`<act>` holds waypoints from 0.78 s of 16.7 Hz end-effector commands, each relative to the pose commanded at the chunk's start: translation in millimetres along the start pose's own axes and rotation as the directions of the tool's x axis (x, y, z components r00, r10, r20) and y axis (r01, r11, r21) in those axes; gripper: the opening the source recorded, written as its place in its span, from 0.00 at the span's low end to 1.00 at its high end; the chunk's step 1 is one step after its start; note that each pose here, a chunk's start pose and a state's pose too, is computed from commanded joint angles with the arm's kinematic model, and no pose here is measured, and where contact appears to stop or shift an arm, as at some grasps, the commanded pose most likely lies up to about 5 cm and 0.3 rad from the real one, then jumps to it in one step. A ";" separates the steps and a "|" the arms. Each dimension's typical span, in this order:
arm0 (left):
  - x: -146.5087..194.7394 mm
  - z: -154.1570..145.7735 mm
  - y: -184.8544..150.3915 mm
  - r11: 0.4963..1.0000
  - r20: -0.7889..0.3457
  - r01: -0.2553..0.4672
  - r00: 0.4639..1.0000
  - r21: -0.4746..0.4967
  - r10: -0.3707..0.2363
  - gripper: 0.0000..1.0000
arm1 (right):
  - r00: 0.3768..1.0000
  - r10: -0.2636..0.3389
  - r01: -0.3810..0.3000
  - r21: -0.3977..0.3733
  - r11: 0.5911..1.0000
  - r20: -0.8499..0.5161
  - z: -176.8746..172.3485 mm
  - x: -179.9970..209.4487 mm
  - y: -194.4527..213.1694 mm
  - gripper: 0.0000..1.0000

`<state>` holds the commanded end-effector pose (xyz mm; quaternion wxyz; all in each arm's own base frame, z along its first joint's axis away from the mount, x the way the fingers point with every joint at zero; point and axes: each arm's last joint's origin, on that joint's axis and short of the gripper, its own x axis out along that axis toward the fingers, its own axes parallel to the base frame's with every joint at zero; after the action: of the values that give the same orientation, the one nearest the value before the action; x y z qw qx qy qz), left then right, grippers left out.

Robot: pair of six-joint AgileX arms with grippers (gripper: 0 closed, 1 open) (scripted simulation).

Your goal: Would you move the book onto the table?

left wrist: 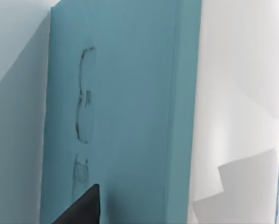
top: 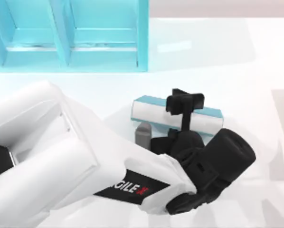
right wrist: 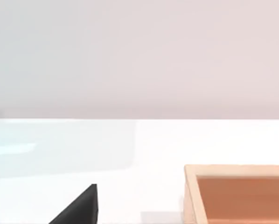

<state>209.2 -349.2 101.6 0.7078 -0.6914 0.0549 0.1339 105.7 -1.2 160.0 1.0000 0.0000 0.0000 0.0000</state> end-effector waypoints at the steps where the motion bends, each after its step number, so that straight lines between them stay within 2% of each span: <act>1: 0.0 0.3 1.0 1.000 0.000 -0.002 1.000 0.004 0.002 1.00 | 1.000 0.000 0.000 0.000 1.000 0.000 0.0 0.0 0.0 1.00; 6: -13.8 -2.6 8.0 1.000 0.004 -0.020 1.000 0.001 0.020 1.00 | 1.000 0.000 0.000 0.000 1.000 0.000 0.0 0.0 0.0 1.00; 13: -70.7 1.9 32.3 0.997 0.034 -0.065 0.997 0.033 0.064 1.00 | 1.000 0.000 0.000 0.000 1.000 0.000 0.0 0.0 0.0 1.00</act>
<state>132.6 -355.1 89.1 0.7157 -0.6747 0.0677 0.1673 105.7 -1.2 160.0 1.0000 0.0000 0.0000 0.0000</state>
